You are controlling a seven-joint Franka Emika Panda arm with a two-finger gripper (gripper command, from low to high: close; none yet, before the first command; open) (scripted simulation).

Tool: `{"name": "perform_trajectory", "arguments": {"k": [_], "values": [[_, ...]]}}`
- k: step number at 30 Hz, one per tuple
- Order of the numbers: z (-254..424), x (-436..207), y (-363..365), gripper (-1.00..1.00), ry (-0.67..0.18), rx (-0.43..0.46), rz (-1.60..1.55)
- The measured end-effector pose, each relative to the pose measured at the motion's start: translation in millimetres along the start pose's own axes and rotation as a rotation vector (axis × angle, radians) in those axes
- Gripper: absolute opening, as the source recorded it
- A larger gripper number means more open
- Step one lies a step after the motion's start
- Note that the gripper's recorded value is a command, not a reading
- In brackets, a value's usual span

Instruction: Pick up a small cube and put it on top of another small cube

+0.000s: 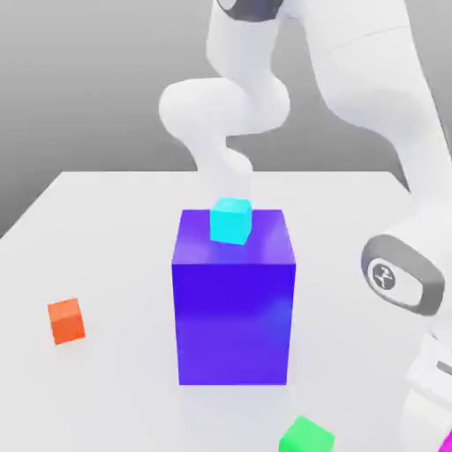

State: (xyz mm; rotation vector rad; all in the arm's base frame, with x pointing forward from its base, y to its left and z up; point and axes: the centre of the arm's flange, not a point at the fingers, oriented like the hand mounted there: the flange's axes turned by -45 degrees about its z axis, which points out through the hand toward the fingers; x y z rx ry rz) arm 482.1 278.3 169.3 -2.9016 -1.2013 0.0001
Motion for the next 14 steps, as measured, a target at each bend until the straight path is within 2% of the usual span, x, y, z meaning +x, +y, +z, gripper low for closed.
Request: {"name": "perform_trajectory", "arguments": {"k": [1,6,10,11,14], "values": [[-13.9,-1.6,2.0,-1.0,0.0,0.0,0.006],[-58.0,-68.1,103.3,-1.0,-0.004,-0.005,0.314],[-32.8,-102.9,143.4,-1.0,0.0,0.0,0.456],[-19.0,-104.6,144.5,1.0,0.0,0.0,0.461],[-19.0,-104.6,144.5,1.0,0.0,0.0,0.461]]}}
